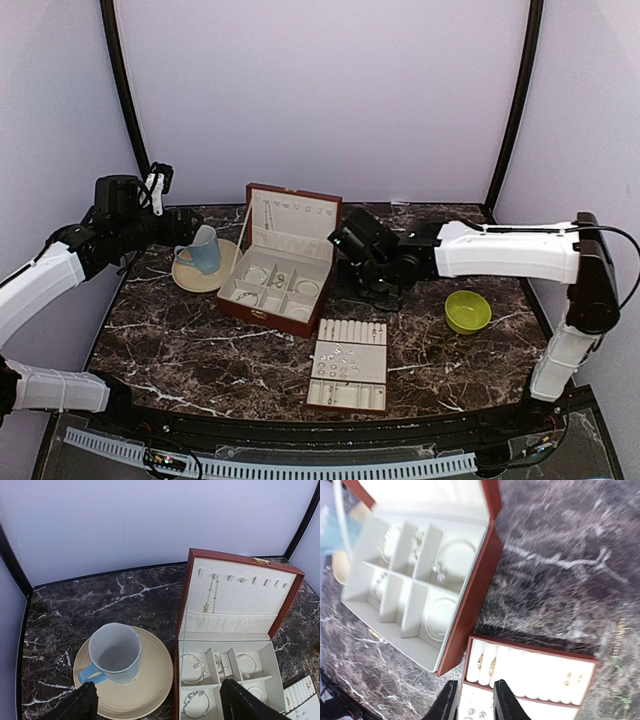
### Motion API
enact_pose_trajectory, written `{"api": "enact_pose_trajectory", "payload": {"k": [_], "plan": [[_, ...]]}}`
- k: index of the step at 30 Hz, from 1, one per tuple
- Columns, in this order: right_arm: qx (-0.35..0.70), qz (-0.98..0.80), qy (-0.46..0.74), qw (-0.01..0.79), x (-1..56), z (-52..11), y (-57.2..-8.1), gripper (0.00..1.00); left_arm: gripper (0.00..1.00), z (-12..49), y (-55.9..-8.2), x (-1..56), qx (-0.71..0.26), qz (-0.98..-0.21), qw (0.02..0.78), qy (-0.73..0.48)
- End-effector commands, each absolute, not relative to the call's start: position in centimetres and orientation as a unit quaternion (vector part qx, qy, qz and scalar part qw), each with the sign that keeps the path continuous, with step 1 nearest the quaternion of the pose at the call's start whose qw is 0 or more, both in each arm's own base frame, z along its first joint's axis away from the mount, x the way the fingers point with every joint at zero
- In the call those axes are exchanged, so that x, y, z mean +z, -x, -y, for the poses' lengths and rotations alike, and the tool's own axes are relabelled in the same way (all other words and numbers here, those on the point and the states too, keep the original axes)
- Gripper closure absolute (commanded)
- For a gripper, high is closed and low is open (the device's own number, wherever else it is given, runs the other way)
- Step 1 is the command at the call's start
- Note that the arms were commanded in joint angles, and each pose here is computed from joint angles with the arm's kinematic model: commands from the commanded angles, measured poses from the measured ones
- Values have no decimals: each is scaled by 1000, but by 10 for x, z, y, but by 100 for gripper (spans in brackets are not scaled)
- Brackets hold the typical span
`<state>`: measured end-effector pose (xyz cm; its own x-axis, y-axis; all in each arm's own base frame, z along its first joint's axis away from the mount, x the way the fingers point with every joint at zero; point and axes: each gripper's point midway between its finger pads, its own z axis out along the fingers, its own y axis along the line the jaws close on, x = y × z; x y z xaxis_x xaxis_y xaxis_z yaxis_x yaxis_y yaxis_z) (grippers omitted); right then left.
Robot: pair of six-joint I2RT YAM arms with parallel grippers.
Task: Organize the mixed jewelry
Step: Place the ring in the ring tray.
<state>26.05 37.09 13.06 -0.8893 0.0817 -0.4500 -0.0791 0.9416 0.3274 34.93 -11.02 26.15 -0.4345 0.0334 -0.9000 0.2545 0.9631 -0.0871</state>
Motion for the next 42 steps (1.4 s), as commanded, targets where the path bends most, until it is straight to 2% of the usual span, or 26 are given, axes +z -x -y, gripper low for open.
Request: {"api": "enact_pose_trajectory", "payload": {"k": [1,9,12,18,26,33,42], "plan": [[141,-949,-20,281,143,-320,-272,74,12,98,-356,260,-82,-838,535,-71],[87,-964,-46,248,98,-234,-245,70,13,85,-362,250,-39,-838,540,-65],[94,-970,-45,221,77,-222,-229,71,13,84,-363,245,-32,-837,542,-68],[100,-979,-39,171,40,-216,-205,80,14,85,-368,236,-25,-841,535,-74],[80,-986,-38,144,26,-211,-191,88,14,89,-371,228,-29,-847,524,-80],[64,-989,-45,123,29,-197,-163,84,14,91,-371,230,-36,-846,526,-81],[64,-989,-75,112,28,-194,-152,78,14,94,-370,231,-45,-846,525,-84]]}}
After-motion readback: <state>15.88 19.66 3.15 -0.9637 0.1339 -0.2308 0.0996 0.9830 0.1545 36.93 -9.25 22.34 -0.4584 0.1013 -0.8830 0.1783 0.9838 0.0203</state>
